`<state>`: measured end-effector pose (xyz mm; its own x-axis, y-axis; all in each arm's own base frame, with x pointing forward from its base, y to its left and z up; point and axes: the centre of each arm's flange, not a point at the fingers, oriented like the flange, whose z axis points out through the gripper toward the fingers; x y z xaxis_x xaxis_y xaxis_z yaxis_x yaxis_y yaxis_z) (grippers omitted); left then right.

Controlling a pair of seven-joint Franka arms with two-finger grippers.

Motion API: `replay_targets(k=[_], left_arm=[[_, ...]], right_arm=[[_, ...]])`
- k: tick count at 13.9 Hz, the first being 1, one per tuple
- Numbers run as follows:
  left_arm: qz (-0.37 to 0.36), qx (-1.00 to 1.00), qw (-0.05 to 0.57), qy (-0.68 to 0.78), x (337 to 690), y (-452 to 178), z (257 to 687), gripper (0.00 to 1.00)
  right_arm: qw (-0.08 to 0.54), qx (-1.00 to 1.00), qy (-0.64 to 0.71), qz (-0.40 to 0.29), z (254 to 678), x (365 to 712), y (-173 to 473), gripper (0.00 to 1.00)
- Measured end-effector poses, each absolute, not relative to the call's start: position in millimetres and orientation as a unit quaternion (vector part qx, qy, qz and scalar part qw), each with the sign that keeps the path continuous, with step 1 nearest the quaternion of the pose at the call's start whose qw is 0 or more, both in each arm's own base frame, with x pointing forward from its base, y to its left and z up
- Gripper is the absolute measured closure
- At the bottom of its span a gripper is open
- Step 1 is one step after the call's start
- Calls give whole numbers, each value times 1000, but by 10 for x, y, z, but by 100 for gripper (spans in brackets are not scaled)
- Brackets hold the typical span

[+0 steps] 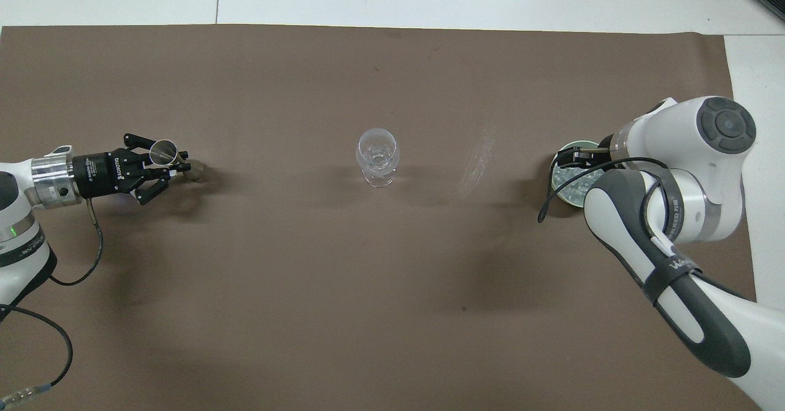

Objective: Pour wine and add ice with both arms

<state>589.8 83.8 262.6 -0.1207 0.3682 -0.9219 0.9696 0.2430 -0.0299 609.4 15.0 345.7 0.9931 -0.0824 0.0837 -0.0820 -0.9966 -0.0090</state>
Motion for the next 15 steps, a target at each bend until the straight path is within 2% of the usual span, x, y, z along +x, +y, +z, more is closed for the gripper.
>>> replay_targets(k=[1,2,6,7,10,12,13,15], left_arm=[[-350,506,429,661,5893,844,2617,78],[-350,506,429,662,5887,851,2603,78],[-350,509,429,659,5875,848,2526,78],[-349,511,430,658,5875,847,2524,78],[-348,513,431,656,5875,848,2524,73],[-347,514,432,655,5875,848,2525,56],[-347,514,432,655,5875,848,2525,51],[-347,514,432,655,5877,848,2528,50]], right_arm=[[3,-998,41,-42,3440,6085,151,11],[3,-998,41,-41,3433,6081,151,22],[2,-999,33,-40,3426,6076,151,69],[2,-999,33,-40,3428,6076,150,74],[2,-999,33,-40,3428,6077,150,74],[2,-999,33,-41,3433,6079,150,74],[2,-999,33,-43,3456,6088,150,74],[3,-998,34,-56,3610,6124,152,74]])
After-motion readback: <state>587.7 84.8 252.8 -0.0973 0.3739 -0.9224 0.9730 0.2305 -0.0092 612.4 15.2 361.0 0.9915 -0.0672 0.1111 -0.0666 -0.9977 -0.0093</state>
